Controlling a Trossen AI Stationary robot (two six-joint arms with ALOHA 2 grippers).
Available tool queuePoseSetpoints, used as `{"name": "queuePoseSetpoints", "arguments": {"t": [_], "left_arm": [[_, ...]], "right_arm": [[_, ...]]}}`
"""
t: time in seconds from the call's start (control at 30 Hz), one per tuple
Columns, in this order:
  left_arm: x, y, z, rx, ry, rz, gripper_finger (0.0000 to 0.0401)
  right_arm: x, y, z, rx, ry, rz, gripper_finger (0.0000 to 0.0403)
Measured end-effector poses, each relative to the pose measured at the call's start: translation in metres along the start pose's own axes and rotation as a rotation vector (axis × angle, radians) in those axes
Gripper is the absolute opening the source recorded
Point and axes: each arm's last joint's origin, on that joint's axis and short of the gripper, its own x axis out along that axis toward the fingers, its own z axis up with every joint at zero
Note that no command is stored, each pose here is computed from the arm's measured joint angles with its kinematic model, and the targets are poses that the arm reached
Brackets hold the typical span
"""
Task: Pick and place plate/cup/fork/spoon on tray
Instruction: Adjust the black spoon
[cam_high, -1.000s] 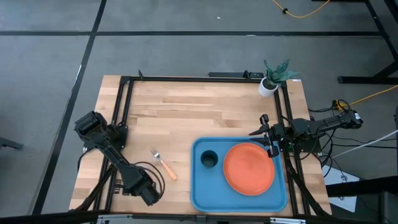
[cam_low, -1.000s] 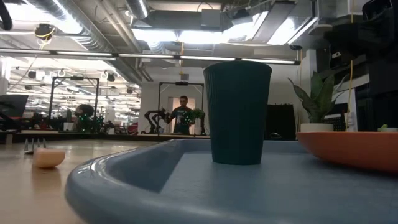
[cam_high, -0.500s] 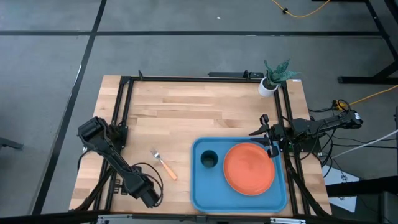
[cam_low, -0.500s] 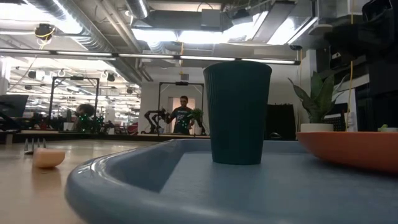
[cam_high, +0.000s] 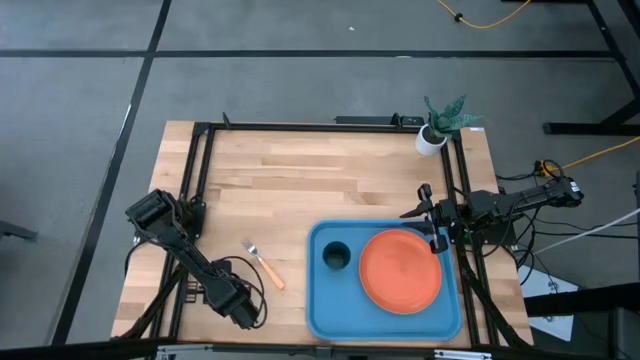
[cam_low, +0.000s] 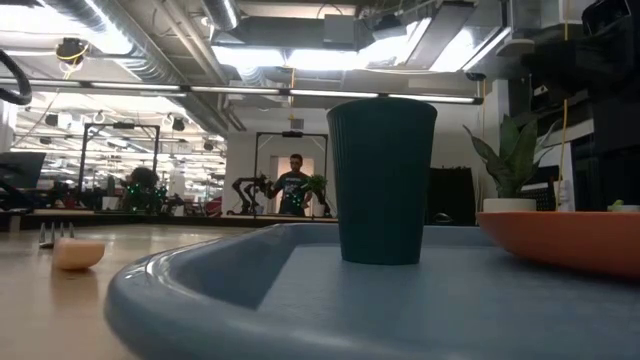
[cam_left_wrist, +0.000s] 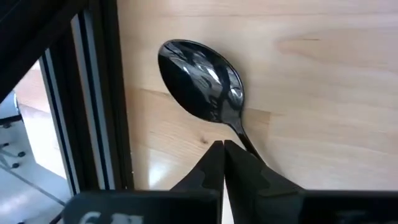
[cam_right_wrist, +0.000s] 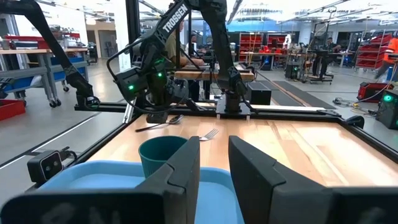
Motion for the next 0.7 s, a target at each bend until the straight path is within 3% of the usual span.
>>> {"name": "queuePoseSetpoints", "arguments": {"t": [0.23, 0.37, 0.7], "left_arm": [[0.001, 0.003, -0.005, 0.015, 0.072, 0.068, 0.0002], [0.001, 0.002, -0.006, 0.012, 0.069, 0.033, 0.0001], [0.015, -0.017, -0.005, 0.006, 0.068, 0.068, 0.0001]], "right_arm": [[0.0, 0.0, 0.0, 0.001, 0.0, 0.0, 0.009], [0.0, 0.0, 0.0, 0.0, 0.0, 0.0, 0.009], [0.0, 0.0, 0.0, 0.0, 0.0, 0.0, 0.009]]}}
